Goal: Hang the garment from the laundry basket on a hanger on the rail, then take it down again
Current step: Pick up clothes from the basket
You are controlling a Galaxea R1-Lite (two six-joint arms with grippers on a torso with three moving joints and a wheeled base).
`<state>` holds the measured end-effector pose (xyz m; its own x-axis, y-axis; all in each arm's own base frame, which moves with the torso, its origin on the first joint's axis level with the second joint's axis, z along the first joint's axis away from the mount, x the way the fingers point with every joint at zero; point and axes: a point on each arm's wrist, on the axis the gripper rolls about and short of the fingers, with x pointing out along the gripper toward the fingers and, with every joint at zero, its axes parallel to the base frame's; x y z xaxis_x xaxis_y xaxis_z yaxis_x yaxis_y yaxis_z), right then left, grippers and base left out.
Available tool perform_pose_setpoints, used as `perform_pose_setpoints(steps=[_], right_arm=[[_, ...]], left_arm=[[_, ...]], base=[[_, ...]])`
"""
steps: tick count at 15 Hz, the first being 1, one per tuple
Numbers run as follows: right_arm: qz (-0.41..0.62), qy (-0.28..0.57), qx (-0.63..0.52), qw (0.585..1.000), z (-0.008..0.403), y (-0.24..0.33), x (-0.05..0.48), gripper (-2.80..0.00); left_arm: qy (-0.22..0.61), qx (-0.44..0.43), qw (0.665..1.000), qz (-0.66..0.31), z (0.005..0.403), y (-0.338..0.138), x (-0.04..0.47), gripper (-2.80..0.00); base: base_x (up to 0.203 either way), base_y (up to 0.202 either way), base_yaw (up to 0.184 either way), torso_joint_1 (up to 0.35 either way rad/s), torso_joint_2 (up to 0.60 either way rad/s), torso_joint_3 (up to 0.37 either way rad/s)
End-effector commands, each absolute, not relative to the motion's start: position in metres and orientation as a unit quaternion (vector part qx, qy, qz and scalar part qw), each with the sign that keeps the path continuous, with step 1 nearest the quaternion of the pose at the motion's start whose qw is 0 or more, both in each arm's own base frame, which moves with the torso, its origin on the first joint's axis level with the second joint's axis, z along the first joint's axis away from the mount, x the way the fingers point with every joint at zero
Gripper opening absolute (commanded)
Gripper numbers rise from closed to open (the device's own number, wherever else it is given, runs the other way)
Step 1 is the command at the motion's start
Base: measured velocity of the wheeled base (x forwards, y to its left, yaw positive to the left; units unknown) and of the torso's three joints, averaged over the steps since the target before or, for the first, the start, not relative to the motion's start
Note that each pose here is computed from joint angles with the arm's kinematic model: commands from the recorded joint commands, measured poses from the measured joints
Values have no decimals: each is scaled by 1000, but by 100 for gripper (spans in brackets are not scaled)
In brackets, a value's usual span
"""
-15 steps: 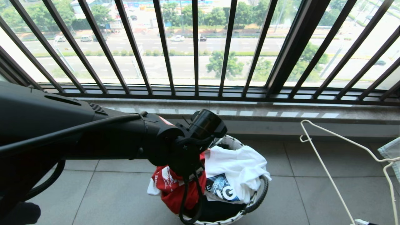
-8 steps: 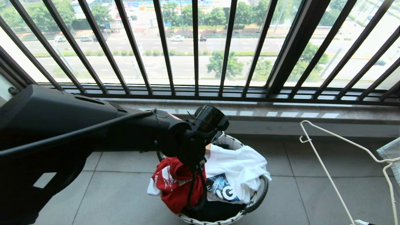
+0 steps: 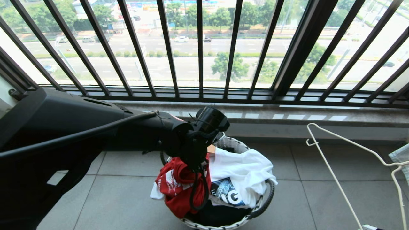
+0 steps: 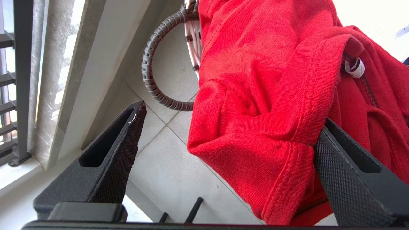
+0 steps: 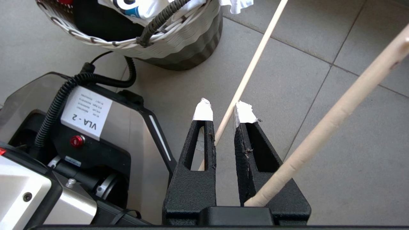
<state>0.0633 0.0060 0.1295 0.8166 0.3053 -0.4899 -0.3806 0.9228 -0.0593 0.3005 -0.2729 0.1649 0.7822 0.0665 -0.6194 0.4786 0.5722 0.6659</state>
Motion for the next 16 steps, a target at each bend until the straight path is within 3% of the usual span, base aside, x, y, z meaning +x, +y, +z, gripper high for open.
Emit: perform_pose_setpoints(steps=[1,4,5,16], right_arm=[[182,243,-78,950,130,6,64,-280],[182,243,-78,950,130,6,64,-280],[182,243,-78,950,130,6,64,-280],[182,243,-78,950,130,6,64,-280]], left_arm=[[304,444,834,-120,165,-274,303,0],[302,442,836,-119,167,-274,305,0],[303,443,836,-119,166,-274,305,-280],[298,425,847,-118,179,-267,297,-280]], base=[[0,0,0,0,0,0],[0,0,0,0,0,0],[0,0,0,0,0,0],[0,0,0,0,0,0]])
